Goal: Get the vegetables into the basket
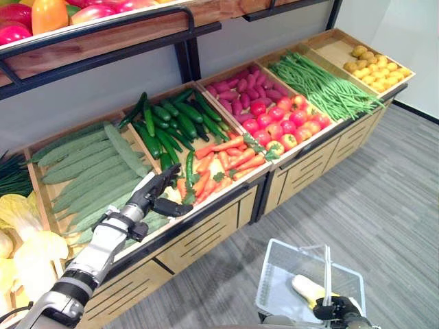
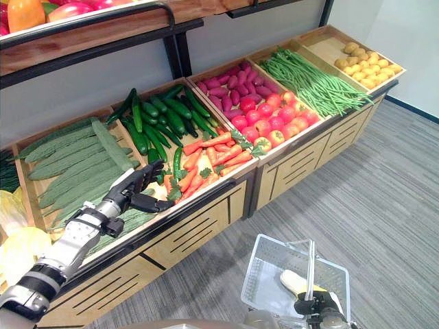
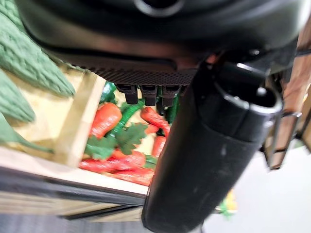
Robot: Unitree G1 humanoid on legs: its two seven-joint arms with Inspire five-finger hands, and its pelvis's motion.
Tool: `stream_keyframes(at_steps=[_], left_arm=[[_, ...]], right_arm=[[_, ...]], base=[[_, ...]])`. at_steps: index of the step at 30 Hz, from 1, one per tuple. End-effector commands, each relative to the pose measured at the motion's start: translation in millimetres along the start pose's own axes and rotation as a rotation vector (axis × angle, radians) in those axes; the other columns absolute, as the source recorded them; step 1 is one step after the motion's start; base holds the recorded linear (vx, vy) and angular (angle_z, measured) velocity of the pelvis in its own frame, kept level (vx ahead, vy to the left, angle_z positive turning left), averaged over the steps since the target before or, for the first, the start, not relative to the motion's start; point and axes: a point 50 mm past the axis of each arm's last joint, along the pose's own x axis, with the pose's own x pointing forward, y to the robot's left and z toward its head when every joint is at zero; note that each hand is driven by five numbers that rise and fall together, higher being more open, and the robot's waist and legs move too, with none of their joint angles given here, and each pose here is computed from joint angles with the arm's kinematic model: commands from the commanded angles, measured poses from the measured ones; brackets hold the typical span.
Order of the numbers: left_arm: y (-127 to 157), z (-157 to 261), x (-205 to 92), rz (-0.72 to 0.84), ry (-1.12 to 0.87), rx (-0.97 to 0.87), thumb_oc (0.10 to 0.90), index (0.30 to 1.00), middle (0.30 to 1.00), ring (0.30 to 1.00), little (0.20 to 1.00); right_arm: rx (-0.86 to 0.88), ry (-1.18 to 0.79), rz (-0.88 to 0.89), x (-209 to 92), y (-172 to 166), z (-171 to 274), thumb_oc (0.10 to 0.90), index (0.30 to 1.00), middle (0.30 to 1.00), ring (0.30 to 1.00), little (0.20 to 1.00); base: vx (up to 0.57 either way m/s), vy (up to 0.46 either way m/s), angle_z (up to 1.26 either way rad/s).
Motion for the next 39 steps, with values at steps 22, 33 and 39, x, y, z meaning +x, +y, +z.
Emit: stream_keyframes(at_steps=[22, 33, 39], left_arm=[[43, 71, 56, 0.121, -0.137, 0.963, 0.400, 0.300, 0.300, 0.300, 0.300], [55, 88, 53, 0.358, -0.247, 1.054, 0.400, 0.300, 0.300, 0.300, 0.300], [55, 116, 42, 0.473, -0.410, 1.040, 0.900, 1.000, 1.000, 1.000, 1.000]], right_arm=[[-0.044, -0.128, -0.112, 3, -26, 28, 0.400, 0.300, 0.300, 0.300, 0.300], [-0.048, -0.169, -0.102, 3, -14, 34, 0.400, 0.300, 0.300, 0.300, 0.300], [-0.045, -0.160, -0.095, 2, -8, 30, 0.400, 0.300, 0.300, 0.300, 0.300]], base=[[-0.02, 0.001, -0.06], [0.00, -0.003, 0.01], [0.00, -0.001, 0.01]])
